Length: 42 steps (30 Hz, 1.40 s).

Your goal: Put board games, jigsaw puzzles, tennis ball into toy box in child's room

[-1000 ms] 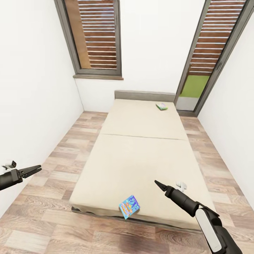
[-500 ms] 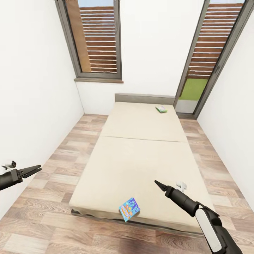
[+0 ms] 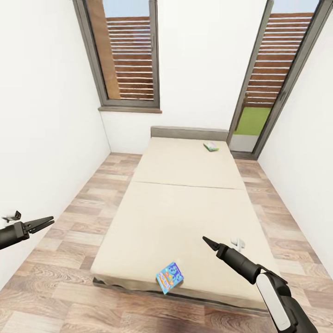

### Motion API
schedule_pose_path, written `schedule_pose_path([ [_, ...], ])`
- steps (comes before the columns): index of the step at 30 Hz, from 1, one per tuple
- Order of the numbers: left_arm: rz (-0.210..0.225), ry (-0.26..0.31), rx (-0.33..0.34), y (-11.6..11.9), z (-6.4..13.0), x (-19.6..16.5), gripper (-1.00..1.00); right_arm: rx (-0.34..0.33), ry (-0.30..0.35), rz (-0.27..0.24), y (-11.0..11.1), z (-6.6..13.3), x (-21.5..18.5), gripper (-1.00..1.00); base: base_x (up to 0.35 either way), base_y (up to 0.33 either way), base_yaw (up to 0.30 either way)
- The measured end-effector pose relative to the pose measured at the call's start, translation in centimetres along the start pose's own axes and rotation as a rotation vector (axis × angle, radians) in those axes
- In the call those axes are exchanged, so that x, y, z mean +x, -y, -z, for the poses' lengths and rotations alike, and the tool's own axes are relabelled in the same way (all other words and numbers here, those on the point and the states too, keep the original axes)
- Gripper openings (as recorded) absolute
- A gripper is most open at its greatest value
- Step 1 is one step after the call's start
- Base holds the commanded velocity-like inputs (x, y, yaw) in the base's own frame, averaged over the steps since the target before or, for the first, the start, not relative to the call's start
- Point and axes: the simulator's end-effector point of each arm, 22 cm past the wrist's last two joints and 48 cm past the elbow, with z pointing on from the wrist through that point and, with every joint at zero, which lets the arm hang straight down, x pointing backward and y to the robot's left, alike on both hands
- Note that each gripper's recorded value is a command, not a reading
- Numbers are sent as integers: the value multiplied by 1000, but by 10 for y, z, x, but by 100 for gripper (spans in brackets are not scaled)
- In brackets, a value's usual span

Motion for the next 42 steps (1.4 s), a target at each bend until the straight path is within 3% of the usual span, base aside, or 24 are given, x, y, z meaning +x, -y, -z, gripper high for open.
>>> schedule_pose_path([
  [42,-48,37,32,30,10,-18,100,-36,43,38,-26,9,-23,100,0,30,0],
])
